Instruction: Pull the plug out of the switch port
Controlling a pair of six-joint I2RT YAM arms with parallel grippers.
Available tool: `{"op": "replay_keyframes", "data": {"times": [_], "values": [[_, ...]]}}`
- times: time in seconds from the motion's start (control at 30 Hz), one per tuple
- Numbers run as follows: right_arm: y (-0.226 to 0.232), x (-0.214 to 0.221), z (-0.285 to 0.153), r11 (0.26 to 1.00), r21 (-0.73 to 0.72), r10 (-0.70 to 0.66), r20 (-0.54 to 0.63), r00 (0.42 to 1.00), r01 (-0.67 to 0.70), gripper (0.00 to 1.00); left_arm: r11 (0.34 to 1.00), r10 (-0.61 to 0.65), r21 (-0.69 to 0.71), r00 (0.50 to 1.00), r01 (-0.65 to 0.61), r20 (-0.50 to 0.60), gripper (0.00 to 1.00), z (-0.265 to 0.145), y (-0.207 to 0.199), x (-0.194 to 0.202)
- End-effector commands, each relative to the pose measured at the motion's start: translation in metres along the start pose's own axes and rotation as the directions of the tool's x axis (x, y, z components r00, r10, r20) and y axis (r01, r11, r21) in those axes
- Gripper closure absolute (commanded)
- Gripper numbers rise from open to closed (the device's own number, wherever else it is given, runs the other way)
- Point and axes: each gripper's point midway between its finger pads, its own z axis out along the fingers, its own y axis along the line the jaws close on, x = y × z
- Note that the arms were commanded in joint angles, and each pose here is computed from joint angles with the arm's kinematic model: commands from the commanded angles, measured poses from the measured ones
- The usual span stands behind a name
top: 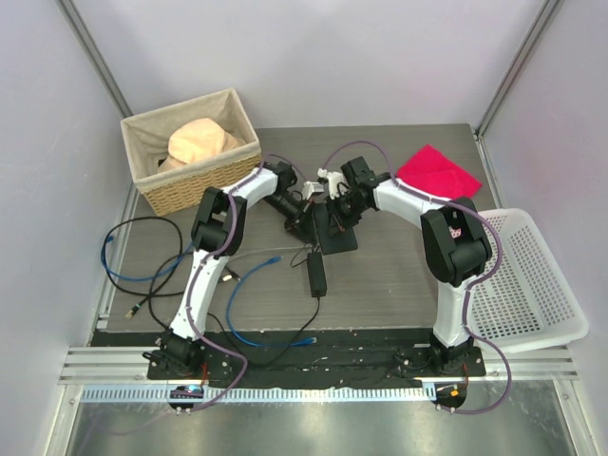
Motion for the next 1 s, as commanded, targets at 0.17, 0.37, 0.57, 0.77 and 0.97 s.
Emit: {"op": "replay_keyframes", "data": {"times": [0.17,0.37,0.57,0.77,0.97], "values": [[-0.046,0.063,0.033,0.984,0.172,0.089,-0.196,0.977,-0.055,0.99,0.983,0.18,0.027,0.984,-0.18,-0.015,1.0,-0.027,0.02,0.023],[-0.047,0.039,0.027,0.986,0.164,0.035,-0.156,0.987,-0.009,0.99,0.927,0.361,-0.139,0.929,-0.348,0.081,1.0,-0.072,-0.008,-0.014],[-0.048,-0.013,-0.007,0.986,0.163,-0.024,-0.032,0.999,0.029,0.99,0.73,0.575,-0.502,0.814,-0.463,0.085,1.0,-0.16,-0.031,-0.039],[-0.079,-0.065,-0.057,0.969,0.245,-0.012,0.137,0.991,-0.023,0.99,0.545,0.563,-0.788,0.821,-0.287,0.09,0.99,-0.249,-0.013,-0.019],[-0.114,-0.107,-0.095,0.941,0.337,-0.051,0.239,0.97,-0.034,0.93,0.46,0.558,-0.838,0.83,-0.292,0.017,0.64,-0.273,-0.012,0.022]]}}
